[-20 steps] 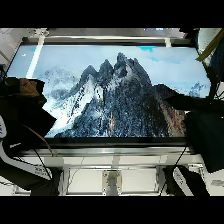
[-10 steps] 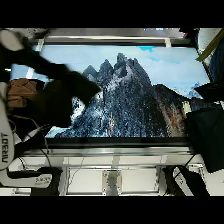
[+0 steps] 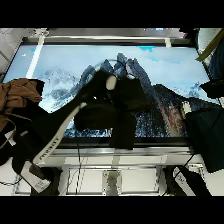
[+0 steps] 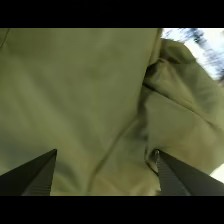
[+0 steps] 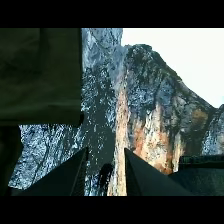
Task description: Fold the clothes and pants, and hang the long-sleeved shirts on hangers.
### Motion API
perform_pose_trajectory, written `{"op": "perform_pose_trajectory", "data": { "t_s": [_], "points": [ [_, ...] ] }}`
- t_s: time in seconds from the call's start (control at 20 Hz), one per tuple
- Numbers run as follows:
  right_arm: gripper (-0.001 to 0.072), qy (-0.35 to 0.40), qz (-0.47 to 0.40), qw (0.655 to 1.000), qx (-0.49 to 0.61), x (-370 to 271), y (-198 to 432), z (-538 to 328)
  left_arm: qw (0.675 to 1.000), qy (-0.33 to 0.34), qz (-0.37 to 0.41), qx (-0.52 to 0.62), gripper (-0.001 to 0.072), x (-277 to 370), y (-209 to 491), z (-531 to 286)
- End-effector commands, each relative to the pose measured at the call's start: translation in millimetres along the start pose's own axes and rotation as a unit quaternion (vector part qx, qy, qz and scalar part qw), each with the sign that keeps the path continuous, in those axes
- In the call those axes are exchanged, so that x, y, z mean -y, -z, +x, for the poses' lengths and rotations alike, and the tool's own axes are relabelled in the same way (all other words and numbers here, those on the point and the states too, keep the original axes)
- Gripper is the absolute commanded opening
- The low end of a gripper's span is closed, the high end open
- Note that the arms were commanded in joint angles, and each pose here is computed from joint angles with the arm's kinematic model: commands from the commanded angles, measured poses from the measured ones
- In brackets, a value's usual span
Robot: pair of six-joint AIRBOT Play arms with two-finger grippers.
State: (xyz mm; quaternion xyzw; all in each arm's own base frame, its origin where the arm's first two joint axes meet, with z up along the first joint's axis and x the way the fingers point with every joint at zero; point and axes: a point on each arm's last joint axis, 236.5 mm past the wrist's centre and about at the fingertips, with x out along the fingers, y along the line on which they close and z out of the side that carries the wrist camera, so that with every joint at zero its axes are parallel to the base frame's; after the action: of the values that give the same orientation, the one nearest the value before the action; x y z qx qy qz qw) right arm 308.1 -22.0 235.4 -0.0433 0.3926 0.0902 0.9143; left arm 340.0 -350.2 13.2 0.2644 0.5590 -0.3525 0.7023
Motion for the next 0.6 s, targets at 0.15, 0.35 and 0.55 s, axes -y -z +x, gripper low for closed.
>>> {"op": "perform_pose_trajectory", "data": {
  "t_s": [0.15,0.35,0.55],
  "points": [
    [0.0265,-0.046,0.027,0.998,-0.047,3.2,6.2,44.0,0.973,-0.219,-0.06,0.042,0.0693,-139.9,20.3,-98.6],
    [0.0333,-0.128,0.067,0.987,-0.069,-11.7,3.7,86.6,0.949,-0.18,-0.26,0.009,0.0693,-226.2,113.6,-92.6],
    [0.0521,-0.184,0.113,0.97,-0.11,-14.0,14.7,137.0,0.912,0.019,-0.409,-0.014,0.0693,-207.8,176.5,-16.9]
  ]
}}
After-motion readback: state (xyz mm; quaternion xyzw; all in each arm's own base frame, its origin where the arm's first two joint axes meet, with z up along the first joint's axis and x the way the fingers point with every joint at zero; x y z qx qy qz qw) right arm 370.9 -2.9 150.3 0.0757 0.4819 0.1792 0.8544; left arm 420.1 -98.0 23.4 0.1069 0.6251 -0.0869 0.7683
